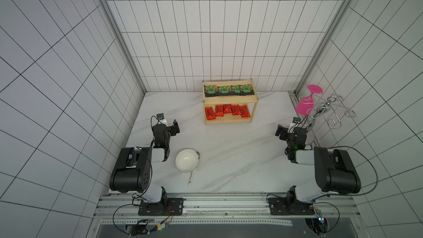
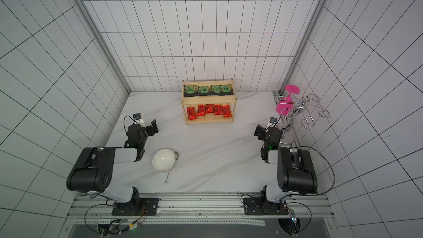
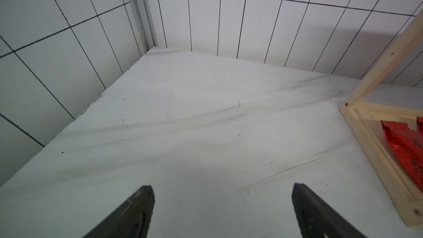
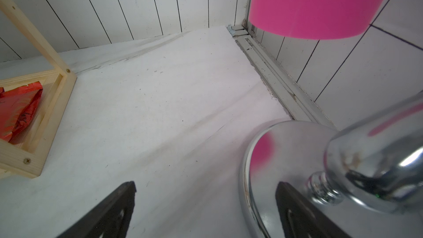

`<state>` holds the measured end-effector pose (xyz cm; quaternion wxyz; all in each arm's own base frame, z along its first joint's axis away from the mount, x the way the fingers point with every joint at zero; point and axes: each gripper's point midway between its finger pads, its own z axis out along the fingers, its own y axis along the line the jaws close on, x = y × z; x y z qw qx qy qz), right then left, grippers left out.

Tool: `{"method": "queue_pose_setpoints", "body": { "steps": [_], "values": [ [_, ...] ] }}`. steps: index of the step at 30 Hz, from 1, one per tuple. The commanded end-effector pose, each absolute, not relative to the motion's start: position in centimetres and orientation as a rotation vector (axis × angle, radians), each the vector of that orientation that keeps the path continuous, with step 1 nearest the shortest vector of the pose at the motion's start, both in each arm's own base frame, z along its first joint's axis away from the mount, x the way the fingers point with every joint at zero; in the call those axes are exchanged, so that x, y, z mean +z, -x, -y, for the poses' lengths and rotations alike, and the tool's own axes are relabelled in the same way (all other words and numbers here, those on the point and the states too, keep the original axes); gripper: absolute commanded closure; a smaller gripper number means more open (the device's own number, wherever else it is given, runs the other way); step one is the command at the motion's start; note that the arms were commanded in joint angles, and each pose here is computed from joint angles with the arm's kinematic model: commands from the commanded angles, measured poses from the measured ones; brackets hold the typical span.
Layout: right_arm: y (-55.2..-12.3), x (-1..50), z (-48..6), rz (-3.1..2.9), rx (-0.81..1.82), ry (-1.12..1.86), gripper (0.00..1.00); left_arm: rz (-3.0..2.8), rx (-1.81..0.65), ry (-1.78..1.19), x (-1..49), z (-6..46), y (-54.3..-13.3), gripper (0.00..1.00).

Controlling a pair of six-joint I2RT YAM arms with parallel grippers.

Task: Place the tea bags on the shelf by color
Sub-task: Reset both arms

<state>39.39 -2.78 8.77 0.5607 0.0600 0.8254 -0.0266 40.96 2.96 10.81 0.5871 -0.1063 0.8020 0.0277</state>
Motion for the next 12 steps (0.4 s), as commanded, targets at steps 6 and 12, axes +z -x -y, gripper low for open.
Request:
{"method": "queue_pose_setpoints", "body": {
  "steps": [6, 12],
  "values": [
    [-40.92, 8.76, 1.49, -1.988, -0.034, -0.061, 0.01, -1.829, 0.167, 0.363, 11.28, -5.01, -40.95, 0.02],
    [-40.34, 9.24, 1.58, -1.956, -0.035, -0.064, 0.01, -1.822, 0.164, 0.362, 11.47, -5.0, -40.85, 0.02]
  ]
}}
